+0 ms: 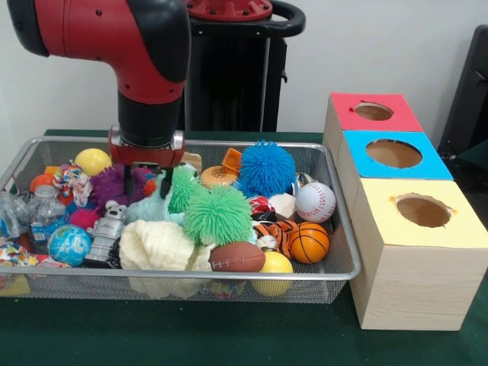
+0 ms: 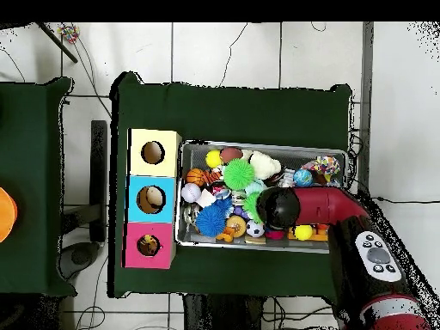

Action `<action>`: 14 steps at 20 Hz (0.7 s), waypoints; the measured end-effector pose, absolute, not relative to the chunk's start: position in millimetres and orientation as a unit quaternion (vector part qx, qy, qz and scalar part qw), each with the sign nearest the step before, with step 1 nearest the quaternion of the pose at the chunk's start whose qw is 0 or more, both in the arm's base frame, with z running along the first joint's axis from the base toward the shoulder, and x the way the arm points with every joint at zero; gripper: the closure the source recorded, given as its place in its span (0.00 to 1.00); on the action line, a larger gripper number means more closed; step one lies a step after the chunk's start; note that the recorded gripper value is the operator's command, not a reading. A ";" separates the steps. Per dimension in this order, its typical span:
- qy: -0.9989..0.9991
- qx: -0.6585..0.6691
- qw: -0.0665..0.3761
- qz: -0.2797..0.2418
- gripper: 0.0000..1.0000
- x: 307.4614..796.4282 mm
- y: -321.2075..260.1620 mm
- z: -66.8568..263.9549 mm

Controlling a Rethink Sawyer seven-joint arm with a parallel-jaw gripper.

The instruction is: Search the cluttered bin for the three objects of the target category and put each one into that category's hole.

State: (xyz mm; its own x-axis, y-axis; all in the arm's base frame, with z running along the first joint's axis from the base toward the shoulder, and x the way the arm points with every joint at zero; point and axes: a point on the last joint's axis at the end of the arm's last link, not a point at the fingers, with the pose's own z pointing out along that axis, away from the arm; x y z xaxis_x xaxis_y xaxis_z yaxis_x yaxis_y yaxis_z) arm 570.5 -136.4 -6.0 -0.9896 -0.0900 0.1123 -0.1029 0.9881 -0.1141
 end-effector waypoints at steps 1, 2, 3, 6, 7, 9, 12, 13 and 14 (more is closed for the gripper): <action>-0.996 0.049 0.053 0.060 0.00 571.0 -135.6 -4.7; -0.996 0.050 0.051 0.059 0.00 571.9 -134.0 -2.1; -0.996 0.050 0.049 0.058 0.00 572.9 -132.4 0.5; -0.996 0.051 0.046 0.054 0.00 574.3 -127.2 6.4; -0.996 0.050 0.044 0.051 0.00 575.1 -124.6 9.1; -0.998 0.044 0.041 0.036 0.00 576.1 -116.6 15.4; -0.999 0.034 0.039 0.012 0.00 575.0 -106.4 22.7; -0.999 0.032 0.037 -0.001 0.00 572.6 -99.9 27.0; -0.999 0.034 0.036 -0.004 0.00 570.8 -96.4 28.5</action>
State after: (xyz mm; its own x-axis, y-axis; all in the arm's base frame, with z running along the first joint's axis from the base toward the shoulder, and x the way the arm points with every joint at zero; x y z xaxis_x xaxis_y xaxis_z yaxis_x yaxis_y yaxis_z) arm 570.8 -96.4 28.5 -0.9951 -0.0680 0.0712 -0.0674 0.9977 0.0106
